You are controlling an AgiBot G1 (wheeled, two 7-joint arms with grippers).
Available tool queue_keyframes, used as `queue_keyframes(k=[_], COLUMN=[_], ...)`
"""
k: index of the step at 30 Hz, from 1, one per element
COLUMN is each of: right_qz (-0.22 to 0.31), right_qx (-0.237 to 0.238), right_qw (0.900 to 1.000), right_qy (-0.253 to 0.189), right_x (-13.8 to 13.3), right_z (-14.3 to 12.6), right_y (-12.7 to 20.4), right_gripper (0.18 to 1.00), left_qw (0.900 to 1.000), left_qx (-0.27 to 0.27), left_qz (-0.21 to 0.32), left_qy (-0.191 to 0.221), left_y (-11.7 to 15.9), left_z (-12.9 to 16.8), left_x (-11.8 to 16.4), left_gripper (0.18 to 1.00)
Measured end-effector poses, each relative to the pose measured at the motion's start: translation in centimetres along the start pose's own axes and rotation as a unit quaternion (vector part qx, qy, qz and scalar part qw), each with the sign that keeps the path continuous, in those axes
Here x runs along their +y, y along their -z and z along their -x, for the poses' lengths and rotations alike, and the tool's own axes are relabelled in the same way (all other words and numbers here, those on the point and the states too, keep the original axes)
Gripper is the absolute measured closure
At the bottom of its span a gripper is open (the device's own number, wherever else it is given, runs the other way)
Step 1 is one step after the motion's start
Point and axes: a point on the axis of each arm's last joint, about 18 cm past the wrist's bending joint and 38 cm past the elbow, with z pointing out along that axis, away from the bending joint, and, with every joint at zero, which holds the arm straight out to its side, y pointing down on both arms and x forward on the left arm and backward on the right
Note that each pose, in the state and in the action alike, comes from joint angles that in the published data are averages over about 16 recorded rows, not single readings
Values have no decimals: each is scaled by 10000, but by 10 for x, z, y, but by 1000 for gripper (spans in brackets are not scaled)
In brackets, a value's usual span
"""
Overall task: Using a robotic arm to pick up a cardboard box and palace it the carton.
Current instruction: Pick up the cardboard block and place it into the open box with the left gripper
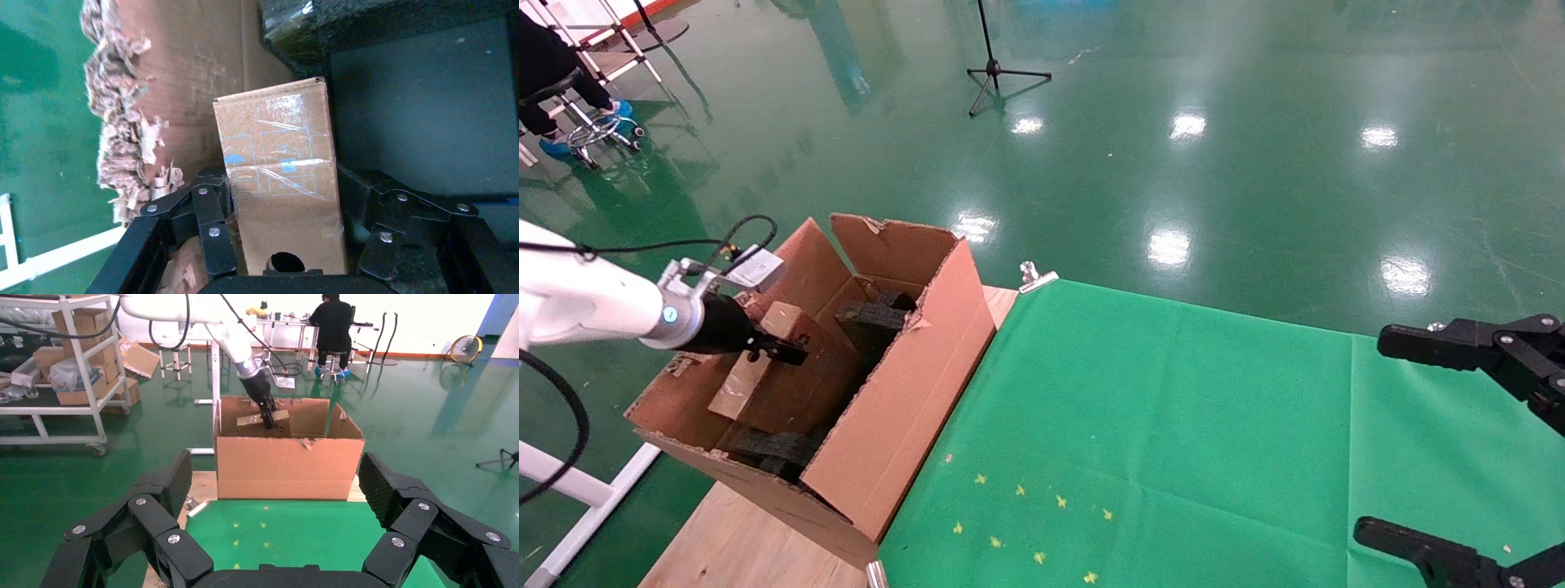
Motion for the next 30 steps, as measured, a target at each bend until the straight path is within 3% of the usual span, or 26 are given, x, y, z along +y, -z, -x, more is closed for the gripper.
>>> queue_keyframes(k=[21,30], right_qz=[-1,-1], right_qx=[2,2], right_qw=[10000,10000], right_qy=[-1,-1], right_x=[0,0], right_z=[0,0], right_y=[0,0], right_gripper=[178,178], left_qw=[9998,9998], left_qx=[-171,-165], left_qz=[-20,-12], left_qy=[90,90], left_y=[-29,-27], left_z=[-20,-19], left_x=[12,12], left_gripper=[771,711])
